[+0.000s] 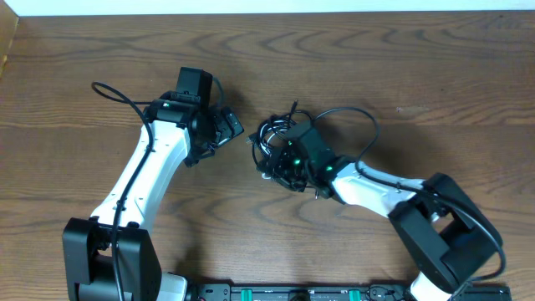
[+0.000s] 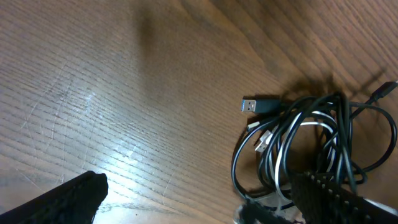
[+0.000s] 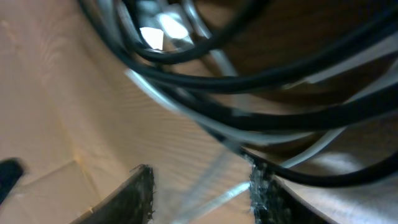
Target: Untangle cables
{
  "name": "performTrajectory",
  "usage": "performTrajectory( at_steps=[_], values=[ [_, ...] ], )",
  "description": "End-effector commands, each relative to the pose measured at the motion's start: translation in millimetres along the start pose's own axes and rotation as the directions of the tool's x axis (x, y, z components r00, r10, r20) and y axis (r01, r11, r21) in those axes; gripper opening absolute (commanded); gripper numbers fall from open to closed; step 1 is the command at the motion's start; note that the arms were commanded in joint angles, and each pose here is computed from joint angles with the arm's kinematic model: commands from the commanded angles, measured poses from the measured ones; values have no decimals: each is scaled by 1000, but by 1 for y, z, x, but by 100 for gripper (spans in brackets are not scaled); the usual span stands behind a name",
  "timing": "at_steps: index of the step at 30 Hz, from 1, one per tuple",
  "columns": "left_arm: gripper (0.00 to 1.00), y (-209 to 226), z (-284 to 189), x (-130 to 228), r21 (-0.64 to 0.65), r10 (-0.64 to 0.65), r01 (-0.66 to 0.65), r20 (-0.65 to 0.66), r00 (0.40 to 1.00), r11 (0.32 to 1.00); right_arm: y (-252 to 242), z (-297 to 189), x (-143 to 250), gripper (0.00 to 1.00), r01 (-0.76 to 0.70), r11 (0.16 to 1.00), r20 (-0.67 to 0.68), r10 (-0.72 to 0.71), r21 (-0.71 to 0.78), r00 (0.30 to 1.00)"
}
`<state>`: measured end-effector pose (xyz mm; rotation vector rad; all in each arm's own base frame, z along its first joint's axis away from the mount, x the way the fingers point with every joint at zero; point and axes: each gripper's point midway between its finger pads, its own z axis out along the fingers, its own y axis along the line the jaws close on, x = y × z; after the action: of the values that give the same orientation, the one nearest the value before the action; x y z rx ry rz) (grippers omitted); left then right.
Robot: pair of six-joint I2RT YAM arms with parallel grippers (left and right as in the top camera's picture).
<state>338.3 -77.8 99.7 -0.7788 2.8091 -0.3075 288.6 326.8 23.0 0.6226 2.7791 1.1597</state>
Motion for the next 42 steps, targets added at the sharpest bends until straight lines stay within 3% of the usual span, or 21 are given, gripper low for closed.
performTrajectory(
  at_steps=[1,6,9,12,17,21,29,34,42],
  values=[
    [99,4,2,1,-12,-9,9,-3,1000,1000,-3,5,-12,4,17,999,74,-19,29,997],
    [99,4,2,1,-12,-9,9,-3,1000,1000,17,-5,7,1,191,979,-47,-194,-71,980],
    [99,4,2,1,-12,-9,9,-3,1000,1000,43,-26,7,1,281,946,-32,-290,-161,957],
    [99,4,2,1,-12,-9,9,-3,1000,1000,83,-69,16,1,471,829,27,-487,-301,873],
    [99,4,2,1,-12,-9,9,-3,1000,1000,122,-123,31,1,590,692,127,-598,-415,791],
    [99,4,2,1,-12,-9,9,-3,1000,1000,142,-156,37,1,679,592,234,-653,-435,720],
    [99,4,2,1,-12,-9,9,-3,1000,1000,166,-208,48,1,873,336,459,-750,-354,475],
    [99,4,2,1,-12,-9,9,-3,1000,1000,168,-211,32,1,892,365,512,-730,-267,452],
    [99,4,2,1,-12,-9,9,-3,1000,1000,146,-196,27,1,862,450,434,-745,-232,506]
  ],
)
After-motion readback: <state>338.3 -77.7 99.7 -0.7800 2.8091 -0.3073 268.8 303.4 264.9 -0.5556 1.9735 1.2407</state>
